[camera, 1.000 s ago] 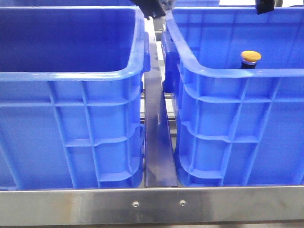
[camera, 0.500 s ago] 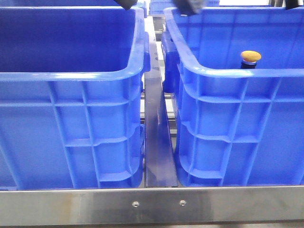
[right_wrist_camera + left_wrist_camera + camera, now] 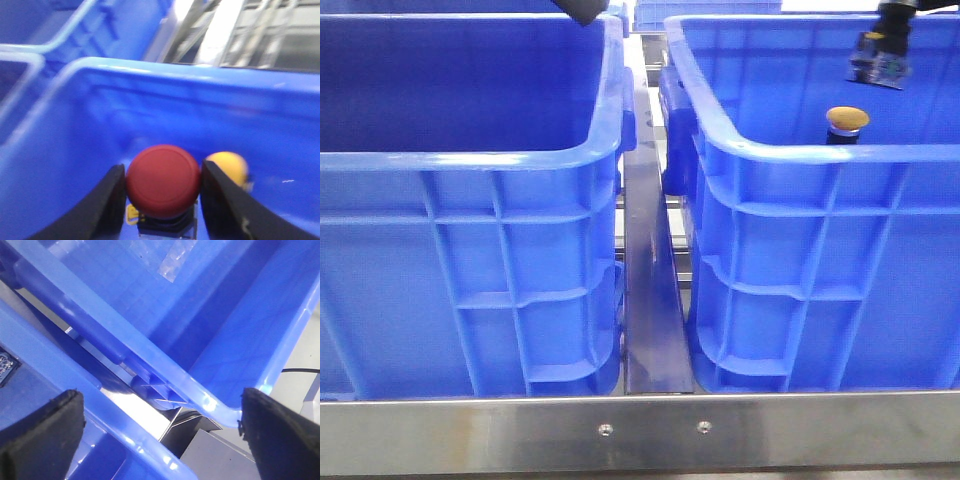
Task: Pick red and yellow buttons and place in box
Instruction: 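Lower the red button beside the yellow one and open the right gripper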
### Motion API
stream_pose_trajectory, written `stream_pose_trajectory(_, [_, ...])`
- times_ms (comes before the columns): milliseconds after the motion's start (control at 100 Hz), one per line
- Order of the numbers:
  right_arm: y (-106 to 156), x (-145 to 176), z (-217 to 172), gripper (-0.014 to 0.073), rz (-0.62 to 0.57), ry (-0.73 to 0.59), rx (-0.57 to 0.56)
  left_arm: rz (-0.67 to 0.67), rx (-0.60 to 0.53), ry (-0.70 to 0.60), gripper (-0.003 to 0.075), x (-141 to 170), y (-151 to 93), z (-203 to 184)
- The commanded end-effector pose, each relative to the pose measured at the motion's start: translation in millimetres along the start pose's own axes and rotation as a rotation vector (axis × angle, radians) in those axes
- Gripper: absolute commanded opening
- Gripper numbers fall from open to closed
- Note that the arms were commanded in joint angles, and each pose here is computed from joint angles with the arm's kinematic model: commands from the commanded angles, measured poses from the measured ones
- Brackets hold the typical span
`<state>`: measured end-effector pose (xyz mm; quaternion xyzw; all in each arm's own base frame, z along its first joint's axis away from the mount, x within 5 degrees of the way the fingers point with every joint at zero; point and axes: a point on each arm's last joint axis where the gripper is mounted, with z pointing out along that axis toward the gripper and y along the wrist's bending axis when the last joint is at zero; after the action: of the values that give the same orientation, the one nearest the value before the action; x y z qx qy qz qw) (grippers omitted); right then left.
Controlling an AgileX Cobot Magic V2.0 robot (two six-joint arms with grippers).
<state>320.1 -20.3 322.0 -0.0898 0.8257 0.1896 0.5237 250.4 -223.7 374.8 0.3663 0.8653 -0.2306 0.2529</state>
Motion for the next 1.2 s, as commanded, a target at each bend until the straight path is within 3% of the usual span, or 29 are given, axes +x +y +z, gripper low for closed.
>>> stream_pose_trajectory(0, [-4,-20,-11,0.0216,-0.039,-0.097,0.103,0.012,0.022,-0.104,0.0596,-9,-11,-23])
stream_pose_trajectory(130, [-16,-22,-12,0.0216,-0.031,-0.122,0.225,0.013,0.021,-0.102,0.0596,-9,-11,-23])
stream_pose_trajectory(670, [-70,18,33,0.0216,0.056,0.0,0.445,0.013,0.021,-0.102,0.0596,-9,-11,-23])
stream_pose_trajectory(890, [-75,27,42,0.0216,0.08,0.027,0.439,0.013,0.021,-0.102,0.0596,-9,-11,-23])
stream_pose_trajectory(1190, [-75,14,45,0.0216,0.083,-0.012,0.422,0.013,0.021,-0.102,0.0596,-9,-11,-23])
